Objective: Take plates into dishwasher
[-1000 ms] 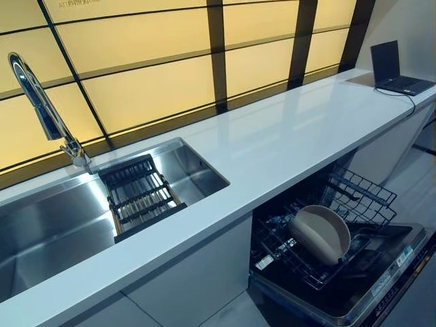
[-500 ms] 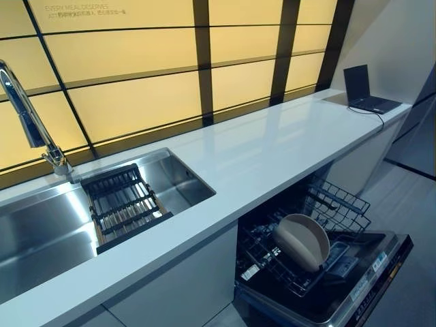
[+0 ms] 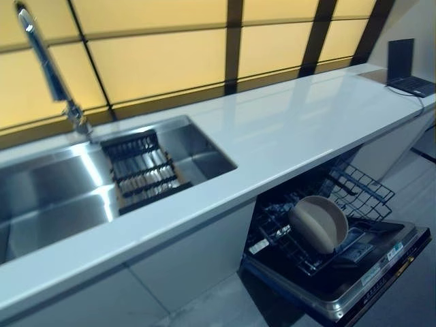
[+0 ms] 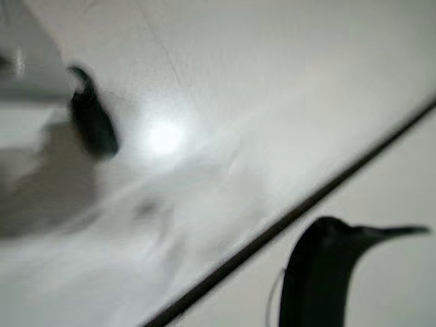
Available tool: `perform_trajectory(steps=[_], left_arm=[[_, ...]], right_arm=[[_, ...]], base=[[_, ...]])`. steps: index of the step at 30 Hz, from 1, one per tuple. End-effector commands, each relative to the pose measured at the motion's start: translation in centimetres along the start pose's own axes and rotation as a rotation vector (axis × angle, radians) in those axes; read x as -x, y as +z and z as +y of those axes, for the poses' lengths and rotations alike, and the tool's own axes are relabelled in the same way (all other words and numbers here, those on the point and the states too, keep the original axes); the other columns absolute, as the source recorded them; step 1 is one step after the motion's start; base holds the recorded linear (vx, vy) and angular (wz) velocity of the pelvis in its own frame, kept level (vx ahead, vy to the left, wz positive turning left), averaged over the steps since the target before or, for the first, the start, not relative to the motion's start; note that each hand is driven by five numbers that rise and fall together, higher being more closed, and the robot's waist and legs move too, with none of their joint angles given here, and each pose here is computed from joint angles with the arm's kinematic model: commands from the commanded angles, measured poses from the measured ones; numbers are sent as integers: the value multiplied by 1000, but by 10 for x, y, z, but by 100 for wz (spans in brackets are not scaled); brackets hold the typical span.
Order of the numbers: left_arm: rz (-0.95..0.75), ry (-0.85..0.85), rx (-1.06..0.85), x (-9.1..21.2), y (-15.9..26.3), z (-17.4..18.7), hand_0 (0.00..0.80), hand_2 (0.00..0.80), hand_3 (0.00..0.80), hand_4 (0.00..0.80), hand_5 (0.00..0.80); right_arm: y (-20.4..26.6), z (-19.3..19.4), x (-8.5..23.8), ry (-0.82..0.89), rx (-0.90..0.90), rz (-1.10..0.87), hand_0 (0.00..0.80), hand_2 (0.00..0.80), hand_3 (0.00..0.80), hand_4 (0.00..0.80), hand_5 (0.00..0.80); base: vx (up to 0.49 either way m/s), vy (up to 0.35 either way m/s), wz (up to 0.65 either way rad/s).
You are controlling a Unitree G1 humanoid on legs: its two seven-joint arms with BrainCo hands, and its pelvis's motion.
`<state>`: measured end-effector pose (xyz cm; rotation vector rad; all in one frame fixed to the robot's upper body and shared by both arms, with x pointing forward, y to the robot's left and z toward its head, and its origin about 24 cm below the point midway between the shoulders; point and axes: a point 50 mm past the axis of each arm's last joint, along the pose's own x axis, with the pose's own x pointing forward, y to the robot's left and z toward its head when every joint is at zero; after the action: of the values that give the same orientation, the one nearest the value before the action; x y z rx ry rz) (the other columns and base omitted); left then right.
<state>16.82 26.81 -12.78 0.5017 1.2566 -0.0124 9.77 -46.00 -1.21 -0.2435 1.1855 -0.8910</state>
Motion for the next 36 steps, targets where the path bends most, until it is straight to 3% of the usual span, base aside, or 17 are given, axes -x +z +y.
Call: perform_trajectory(steps=[1,4,15,21,31,36], left_arm=[[162,24,82,0,-50,-3,0,0,0,0,0],[232,50,91,3,-79,1,0,0,0,0,0],[282,55,34,8,-89,21,0,0,0,0,0],[390,14,97,14,-117,20,0,0,0,0,0],[253,145,169,12,-78,60,0,0,0,0,0],[122,92,290,7,-47,46,0,0,0,0,0]], right_arm=[[-1,0,0,0,85,31,0,0,0,0,0],[-22,1,-4,0,109,99,0,0,0,0,0],[-38,11,-7,33,243,88,0,0,0,0,0],[-46,51,-6,128,205,61,0,0,0,0,0],[-33,101,2,213,120,24,0,0,0,0,0],[-23,105,4,183,31,-17,0,0,0,0,0]], base=[[-299,52,-26],[-265,49,-9],[-148,-22,4],[-230,-379,-39],[-168,-484,-10],[-268,-362,27]])
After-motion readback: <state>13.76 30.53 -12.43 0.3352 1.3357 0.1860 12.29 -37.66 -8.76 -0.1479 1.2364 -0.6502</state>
